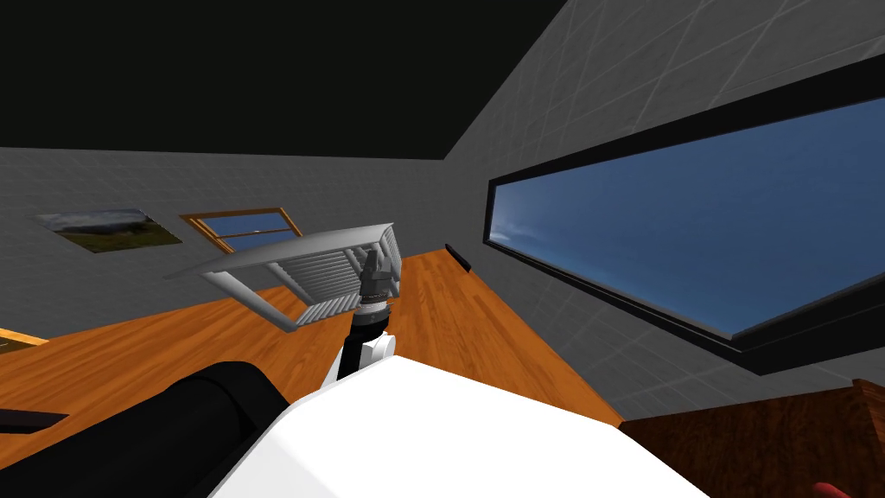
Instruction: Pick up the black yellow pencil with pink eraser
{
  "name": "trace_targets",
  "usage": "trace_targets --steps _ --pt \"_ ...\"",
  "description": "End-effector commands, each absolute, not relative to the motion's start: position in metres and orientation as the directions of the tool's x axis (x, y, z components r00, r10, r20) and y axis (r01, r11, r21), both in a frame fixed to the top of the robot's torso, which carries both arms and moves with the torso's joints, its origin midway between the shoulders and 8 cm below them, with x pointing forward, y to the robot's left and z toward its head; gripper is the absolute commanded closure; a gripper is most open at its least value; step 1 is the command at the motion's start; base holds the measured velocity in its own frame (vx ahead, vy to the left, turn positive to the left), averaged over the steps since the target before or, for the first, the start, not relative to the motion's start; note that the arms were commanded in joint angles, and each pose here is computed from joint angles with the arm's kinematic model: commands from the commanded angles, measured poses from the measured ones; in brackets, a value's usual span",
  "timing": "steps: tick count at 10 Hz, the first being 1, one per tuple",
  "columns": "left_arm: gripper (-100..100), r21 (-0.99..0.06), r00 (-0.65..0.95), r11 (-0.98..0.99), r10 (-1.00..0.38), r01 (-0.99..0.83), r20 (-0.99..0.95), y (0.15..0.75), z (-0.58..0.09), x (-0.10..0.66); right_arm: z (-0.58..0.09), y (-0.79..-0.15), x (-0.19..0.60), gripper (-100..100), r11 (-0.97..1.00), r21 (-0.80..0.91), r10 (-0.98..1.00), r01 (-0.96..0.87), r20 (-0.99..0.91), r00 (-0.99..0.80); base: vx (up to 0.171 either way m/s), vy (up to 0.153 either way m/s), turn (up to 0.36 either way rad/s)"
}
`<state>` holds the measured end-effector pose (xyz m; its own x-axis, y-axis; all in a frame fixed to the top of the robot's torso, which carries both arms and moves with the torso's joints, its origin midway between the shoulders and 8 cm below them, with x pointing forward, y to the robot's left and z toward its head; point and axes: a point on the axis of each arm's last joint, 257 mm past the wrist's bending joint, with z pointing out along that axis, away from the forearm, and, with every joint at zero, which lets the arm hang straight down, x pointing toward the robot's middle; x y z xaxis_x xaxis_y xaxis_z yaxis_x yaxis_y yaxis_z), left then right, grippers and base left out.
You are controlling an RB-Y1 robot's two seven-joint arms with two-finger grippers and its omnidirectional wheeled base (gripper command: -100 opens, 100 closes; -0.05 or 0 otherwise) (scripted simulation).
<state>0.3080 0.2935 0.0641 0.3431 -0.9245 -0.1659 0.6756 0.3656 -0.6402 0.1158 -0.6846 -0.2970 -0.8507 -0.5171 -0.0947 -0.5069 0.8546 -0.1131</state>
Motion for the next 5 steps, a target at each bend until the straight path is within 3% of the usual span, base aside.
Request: trace_targets --steps 1,5 --pt "0 -0.64 0.343 0.366 -0.925 0.676 -0.166 0.294 0.064 0.308 -0.302 -0.68 0.117 -100 0.838 -0.112 -0.544 -0.534 -0.093 -0.834 0.085 -0.019 -0.228" --pt "0 -0.64 0.343 0.366 -0.924 0.675 -0.166 0.294 0.064 0.308 -0.314 -0.667 0.12 -100 0.791 -0.112 -0.61 -0.601 -0.091 -0.787 0.142 -0.011 -0.208"
